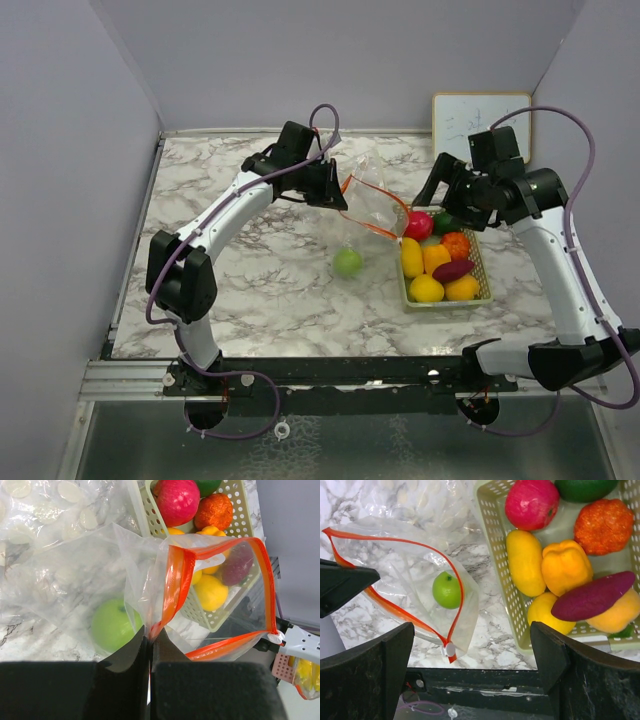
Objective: Place the food in the zip-top bag and seal the zipper
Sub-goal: Pick up the fake vegetable from the bin.
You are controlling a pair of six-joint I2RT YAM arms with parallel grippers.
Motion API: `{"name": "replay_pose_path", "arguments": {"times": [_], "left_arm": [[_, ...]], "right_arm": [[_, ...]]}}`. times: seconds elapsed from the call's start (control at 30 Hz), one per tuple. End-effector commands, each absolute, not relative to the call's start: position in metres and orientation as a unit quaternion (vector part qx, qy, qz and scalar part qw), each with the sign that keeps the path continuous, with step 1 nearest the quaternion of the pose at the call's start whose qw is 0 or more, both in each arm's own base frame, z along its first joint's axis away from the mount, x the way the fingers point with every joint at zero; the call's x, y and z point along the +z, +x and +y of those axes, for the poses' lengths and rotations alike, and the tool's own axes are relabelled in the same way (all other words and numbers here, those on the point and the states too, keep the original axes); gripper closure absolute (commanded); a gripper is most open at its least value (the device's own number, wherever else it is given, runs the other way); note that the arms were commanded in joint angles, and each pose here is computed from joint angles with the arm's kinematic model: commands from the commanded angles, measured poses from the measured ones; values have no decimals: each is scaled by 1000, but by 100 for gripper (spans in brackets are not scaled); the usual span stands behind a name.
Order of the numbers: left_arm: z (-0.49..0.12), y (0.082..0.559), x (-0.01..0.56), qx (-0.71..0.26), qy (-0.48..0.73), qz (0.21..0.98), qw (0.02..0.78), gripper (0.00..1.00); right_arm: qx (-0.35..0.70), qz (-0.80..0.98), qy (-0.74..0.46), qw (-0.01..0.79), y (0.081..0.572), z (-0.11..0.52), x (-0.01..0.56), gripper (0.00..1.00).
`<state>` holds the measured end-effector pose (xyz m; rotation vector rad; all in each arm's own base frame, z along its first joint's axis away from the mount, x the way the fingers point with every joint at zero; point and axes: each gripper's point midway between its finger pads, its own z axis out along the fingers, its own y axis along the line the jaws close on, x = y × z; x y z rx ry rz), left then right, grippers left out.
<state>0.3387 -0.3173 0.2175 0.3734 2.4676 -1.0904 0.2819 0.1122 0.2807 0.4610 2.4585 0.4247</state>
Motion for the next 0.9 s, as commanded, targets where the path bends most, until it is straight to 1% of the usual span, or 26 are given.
{"name": "replay_pose_path", "arguments": {"times": [0.0,0.03,0.13,0.23,0.4,0.57,0.87], "left_arm": [[-319,339,222,-400,151,878,215,100],[-318,339,223,-399,153,878,216,100],[-317,338,224,-394,158,878,220,100],[-314,337,226,-392,160,878,225,100],[-312,336,225,-391,163,878,225,100],[-310,339,223,-390,161,879,224,100],[-309,342,221,-388,153,881,225,100]], "right_arm": [[65,939,233,246,259,80,261,1],[61,944,231,228,253,80,250,1],[49,942,280,178,226,75,215,1],[12,935,316,163,215,59,192,0],[-37,932,332,140,207,41,167,0],[-43,924,346,157,221,27,146,2],[-30,919,342,193,260,13,119,10]]}}
